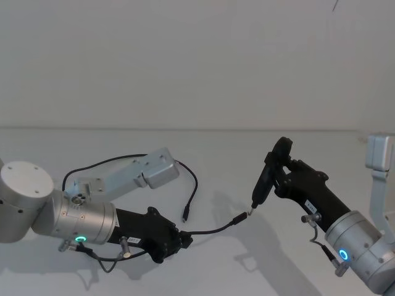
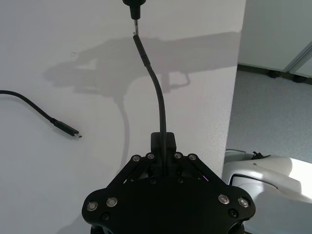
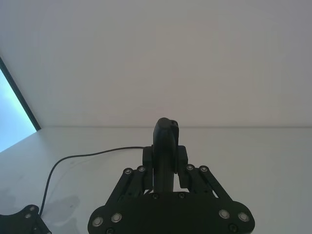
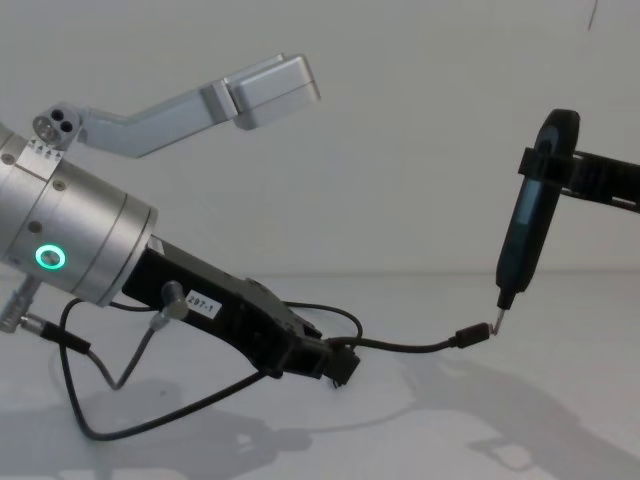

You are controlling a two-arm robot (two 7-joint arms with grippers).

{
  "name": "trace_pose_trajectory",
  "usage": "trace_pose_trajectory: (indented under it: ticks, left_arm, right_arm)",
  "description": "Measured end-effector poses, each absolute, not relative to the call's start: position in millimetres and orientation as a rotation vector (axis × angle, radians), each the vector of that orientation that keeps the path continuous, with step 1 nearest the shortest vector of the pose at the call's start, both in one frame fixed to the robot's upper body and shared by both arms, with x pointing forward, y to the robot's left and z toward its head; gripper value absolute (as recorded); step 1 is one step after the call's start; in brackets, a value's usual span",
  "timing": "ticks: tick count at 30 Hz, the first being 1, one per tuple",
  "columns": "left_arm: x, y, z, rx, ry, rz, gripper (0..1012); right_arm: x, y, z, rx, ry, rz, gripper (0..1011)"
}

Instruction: Pick up the data cable with the one hand.

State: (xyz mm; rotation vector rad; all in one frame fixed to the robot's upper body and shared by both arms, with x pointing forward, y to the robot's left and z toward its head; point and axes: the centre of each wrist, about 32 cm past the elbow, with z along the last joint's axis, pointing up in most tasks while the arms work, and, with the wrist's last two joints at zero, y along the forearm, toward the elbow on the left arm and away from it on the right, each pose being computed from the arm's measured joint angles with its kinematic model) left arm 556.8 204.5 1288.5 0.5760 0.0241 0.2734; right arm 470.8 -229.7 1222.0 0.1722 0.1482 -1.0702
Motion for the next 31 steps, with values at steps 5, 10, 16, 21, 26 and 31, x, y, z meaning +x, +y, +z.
trace_pose_trajectory:
  ticks: [5,10,16,21,26,31]
  left_arm:
    - [556.8,204.6,1288.5,0.576,0.024,0.274,40]
    - [556.8,204.5,1288.5,0.576,0.024,0.273,40]
    - [556.8,204.5,1288.5,0.576,0.024,0.273,40]
    - [556.8,204.6,1288.5,0.576,0.024,0.274,40]
    - [556.8,204.6,1288.4,0.576,0.024,0.274,40]
    - [556.8,204.5,1288.5,0.576,0.024,0.274,40]
  right_arm:
    - [470.8,-228.6,1221.9,0.175,0.143,-1.067,279]
    - [471.5,-227.8,1221.5,0.175,0.138,-1.066,279]
    - [472.7,-226.9,1220.8,0.175,0.132,-1.068,279]
    - [473.3,-226.4,1220.5,0.175,0.128,-1.069,279]
    - [473.7,-226.1,1220.2,0.175,0.127,-1.070,279]
    - [474.0,-225.8,1220.0,0.175,0.125,-1.070,279]
